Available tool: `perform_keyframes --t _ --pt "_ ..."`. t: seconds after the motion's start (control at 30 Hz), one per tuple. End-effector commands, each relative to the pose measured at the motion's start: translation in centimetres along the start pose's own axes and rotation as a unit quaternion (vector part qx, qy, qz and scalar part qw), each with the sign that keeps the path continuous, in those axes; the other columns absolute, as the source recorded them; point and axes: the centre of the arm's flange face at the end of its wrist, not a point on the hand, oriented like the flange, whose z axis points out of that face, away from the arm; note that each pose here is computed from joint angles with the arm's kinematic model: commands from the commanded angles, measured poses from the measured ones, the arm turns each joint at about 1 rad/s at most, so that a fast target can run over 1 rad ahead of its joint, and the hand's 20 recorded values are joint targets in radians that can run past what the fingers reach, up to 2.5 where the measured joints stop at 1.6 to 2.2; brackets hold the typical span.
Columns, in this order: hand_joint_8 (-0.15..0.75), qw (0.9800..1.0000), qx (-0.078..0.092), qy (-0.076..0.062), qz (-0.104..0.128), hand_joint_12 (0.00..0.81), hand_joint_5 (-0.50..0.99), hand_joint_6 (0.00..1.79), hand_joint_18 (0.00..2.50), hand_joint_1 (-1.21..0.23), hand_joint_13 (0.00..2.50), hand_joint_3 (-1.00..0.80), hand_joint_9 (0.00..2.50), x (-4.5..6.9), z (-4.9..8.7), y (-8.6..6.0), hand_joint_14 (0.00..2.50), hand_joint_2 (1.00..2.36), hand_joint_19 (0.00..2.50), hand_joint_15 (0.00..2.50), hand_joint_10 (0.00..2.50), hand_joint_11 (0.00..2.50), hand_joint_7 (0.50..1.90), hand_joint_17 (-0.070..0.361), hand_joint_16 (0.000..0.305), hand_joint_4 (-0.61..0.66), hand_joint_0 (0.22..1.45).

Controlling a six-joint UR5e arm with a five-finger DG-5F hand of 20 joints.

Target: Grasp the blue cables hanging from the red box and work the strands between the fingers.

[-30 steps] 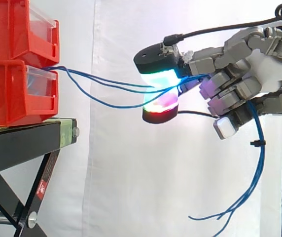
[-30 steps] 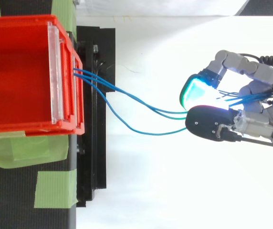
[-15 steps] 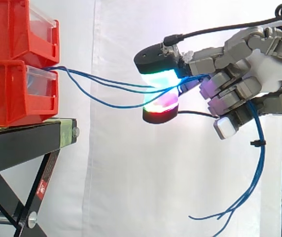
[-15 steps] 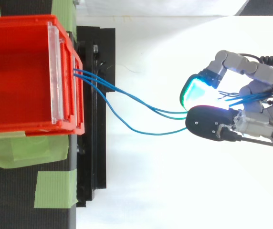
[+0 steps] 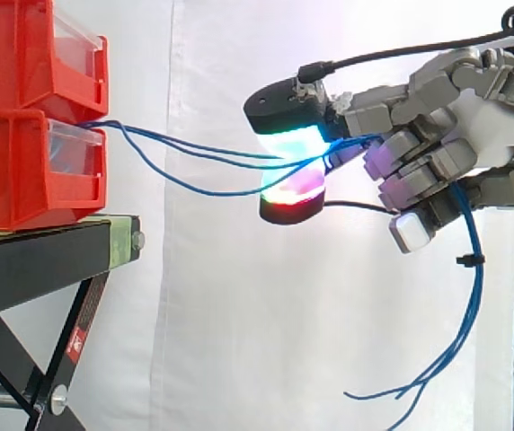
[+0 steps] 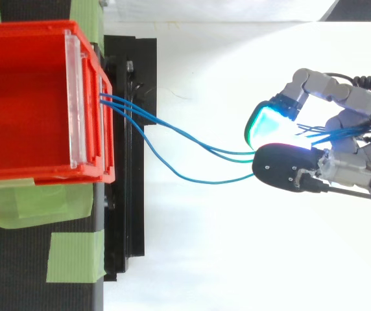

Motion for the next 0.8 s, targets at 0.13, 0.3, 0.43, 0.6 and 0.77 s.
perform_keyframes --t 0.13,0.3,0.43,0.6,0.77 --pt "0.478 1.0 0.0 -0.001 0.0 0.586 0.39 0.16 2.5 -0.63 1.94 -0.24 1.74 -0.03 0.05 -0.06 2.5 1.02 0.58 1.6 2.5 2.5 1.6 0.191 0.255 0.33 0.88" --pt "0.478 1.0 0.0 0.0 0.0 0.586 0.39 0.16 2.5 -0.63 1.94 -0.24 1.74 -0.02 -0.01 0.03 2.5 1.02 0.58 1.6 2.5 2.5 1.6 0.191 0.255 0.33 0.88" --pt "0.478 1.0 0.0 -0.001 0.0 0.586 0.39 0.17 2.5 -0.63 1.94 -0.25 1.74 -0.03 0.05 -0.06 2.5 1.02 0.58 1.6 2.5 2.5 1.6 0.191 0.255 0.33 0.88" --pt "0.478 1.0 0.0 0.0 0.0 0.586 0.39 0.17 2.5 -0.63 1.94 -0.25 1.74 0.03 -0.01 -0.03 2.5 1.02 0.58 1.6 2.5 2.5 1.59 0.191 0.255 0.33 0.88" --pt "0.478 1.0 0.0 0.0 0.0 0.586 0.39 0.17 2.5 -0.63 1.94 -0.25 1.74 0.04 0.01 0.04 2.5 1.02 0.58 1.6 2.5 2.5 1.6 0.191 0.255 0.33 0.88"
